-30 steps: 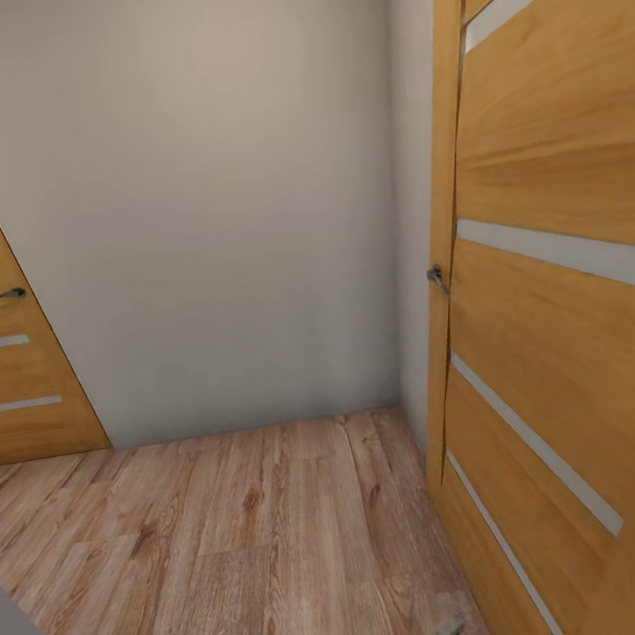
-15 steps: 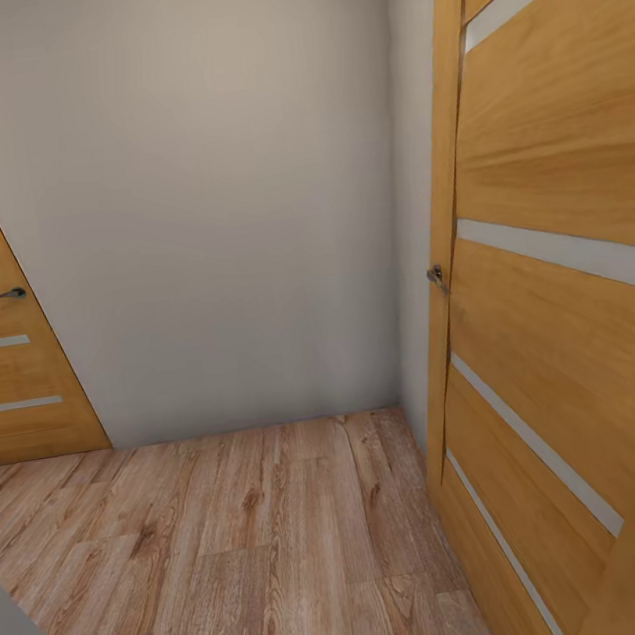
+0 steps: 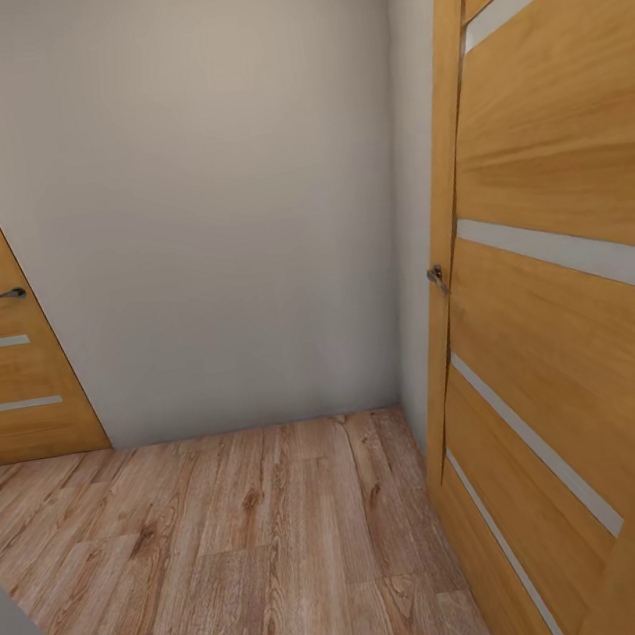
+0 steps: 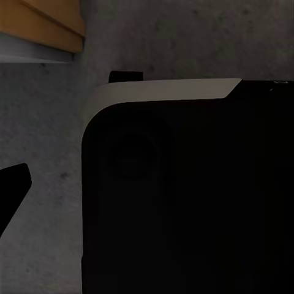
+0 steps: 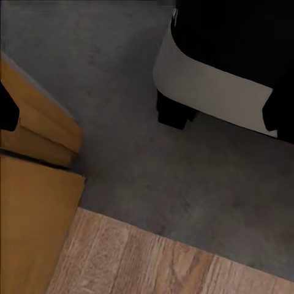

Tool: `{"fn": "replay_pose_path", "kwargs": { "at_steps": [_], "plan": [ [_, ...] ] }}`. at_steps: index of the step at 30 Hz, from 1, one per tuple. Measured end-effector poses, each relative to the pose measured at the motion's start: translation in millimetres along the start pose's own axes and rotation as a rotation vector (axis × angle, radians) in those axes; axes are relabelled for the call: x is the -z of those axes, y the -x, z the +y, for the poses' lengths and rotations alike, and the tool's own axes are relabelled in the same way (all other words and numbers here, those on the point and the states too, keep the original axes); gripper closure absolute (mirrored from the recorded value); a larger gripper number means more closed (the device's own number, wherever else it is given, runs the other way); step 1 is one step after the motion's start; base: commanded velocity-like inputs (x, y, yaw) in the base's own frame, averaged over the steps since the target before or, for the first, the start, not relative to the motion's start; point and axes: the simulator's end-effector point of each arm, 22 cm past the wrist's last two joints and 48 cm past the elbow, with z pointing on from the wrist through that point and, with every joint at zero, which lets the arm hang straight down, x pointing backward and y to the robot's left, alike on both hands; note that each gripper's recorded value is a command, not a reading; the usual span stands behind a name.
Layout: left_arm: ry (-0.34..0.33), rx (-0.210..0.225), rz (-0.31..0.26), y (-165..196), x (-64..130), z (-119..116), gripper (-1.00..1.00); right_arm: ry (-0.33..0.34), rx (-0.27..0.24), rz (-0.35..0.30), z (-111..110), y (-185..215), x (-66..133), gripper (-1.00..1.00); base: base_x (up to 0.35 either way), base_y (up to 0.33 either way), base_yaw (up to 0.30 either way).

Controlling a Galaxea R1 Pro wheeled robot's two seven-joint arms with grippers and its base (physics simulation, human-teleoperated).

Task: Move the two storage containers from the living room to the garage. In the garage, place one container on the floor and stack the other container on top of it (either order is fine).

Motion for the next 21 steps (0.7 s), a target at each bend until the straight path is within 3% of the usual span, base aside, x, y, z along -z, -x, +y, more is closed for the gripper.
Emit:
{"fn": "replay_pose_path", "kwargs": {
  "at_steps": [6, 21],
  "plan": [
    [0.001, 0.001, -0.001, 0.3, 0.0, 0.0, -1.0, -0.003, 0.0, 0.024, -3.5, -44.4, 2.9, -1.0, 0.0, 0.0, 0.0],
    [0.004, 0.003, 0.002, -1.2, 0.0, 1.0, -1.0, -0.012, -0.003, 0.028, -5.3, -47.1, 3.1, -1.0, 0.0, 0.0, -0.066]
  ]
}}
